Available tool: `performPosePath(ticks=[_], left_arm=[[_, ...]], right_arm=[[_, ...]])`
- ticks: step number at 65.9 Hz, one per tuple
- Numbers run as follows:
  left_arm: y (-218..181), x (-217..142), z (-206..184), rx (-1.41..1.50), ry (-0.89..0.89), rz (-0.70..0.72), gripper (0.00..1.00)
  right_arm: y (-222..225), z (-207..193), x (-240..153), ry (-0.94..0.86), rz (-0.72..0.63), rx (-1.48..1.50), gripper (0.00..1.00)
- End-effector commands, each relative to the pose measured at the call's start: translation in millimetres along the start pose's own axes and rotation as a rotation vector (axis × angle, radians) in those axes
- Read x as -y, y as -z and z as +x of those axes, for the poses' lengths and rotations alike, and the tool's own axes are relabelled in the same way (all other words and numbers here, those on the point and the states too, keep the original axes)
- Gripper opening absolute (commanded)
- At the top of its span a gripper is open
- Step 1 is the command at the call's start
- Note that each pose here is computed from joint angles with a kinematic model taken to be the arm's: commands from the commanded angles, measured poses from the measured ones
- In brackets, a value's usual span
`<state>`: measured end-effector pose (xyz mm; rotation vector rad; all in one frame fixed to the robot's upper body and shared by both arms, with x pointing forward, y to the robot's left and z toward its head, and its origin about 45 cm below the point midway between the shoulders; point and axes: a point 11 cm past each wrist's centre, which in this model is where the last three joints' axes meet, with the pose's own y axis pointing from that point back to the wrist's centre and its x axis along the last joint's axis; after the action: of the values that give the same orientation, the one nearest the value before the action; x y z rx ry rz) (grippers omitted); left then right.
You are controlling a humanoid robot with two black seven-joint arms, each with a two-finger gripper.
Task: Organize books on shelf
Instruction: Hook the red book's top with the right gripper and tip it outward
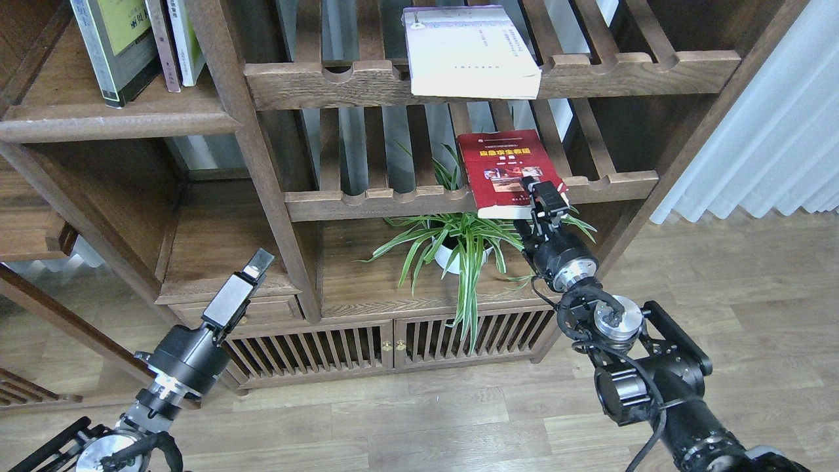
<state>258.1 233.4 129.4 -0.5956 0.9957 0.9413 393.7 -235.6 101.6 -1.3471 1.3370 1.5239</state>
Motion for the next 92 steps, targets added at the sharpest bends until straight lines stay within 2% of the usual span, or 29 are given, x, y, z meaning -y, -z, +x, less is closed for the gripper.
performPosePath(ticks=[1,20,22,35,40,53,67,70,71,80,92], left_arm=[[-0.3,0.4,-0.3,0.001,0.001,0.0,0.97],[-0.3,0.7,-0.5,0.001,0.002,-0.001,0.96],[-0.3,0.7,-0.5,0.001,0.002,-0.001,0.96],[-0.3,0.7,-0.5,0.001,0.002,-0.001,0.96],[-0.4,0.6,0.0,0.001,0.001,-0.001,0.96],[-0.8,0.3,0.1,0.003,0.0,-0.001,0.96],[-0.8,0.0,1.1,0.003,-0.003,-0.001,0.96],[-0.8,0.0,1.1,0.003,-0.003,-0.001,0.96],[-0.8,0.0,1.1,0.003,-0.003,-0.001,0.96],[-0.5,0.2,0.9,0.002,-0.002,-0.001,0.95],[0.4,-0.3,1.3,0.001,-0.004,0.0,0.98]], right_arm=[[4.6,0.4,5.5,-0.03,0.01,-0.001,0.98],[11.0,-2.7,12.3,-0.059,0.029,0.043,0.94],[10.9,-0.6,12.8,-0.091,0.03,0.061,0.9],[15.5,-1.6,13.0,-0.111,0.046,0.118,0.8],[15.3,-4.3,13.2,-0.099,0.05,0.163,0.7],[14.0,-6.8,13.7,-0.091,0.047,0.181,0.62],[13.9,-7.0,13.4,-0.087,0.045,0.182,0.43],[14.0,-6.5,12.2,-0.077,0.045,0.183,0.29],[14.5,-8.6,12.2,-0.066,0.048,0.187,0.19],[16.7,-13.8,12.0,-0.022,0.057,0.186,0.06],[16.6,-15.0,10.0,0.018,0.057,0.182,0.05]])
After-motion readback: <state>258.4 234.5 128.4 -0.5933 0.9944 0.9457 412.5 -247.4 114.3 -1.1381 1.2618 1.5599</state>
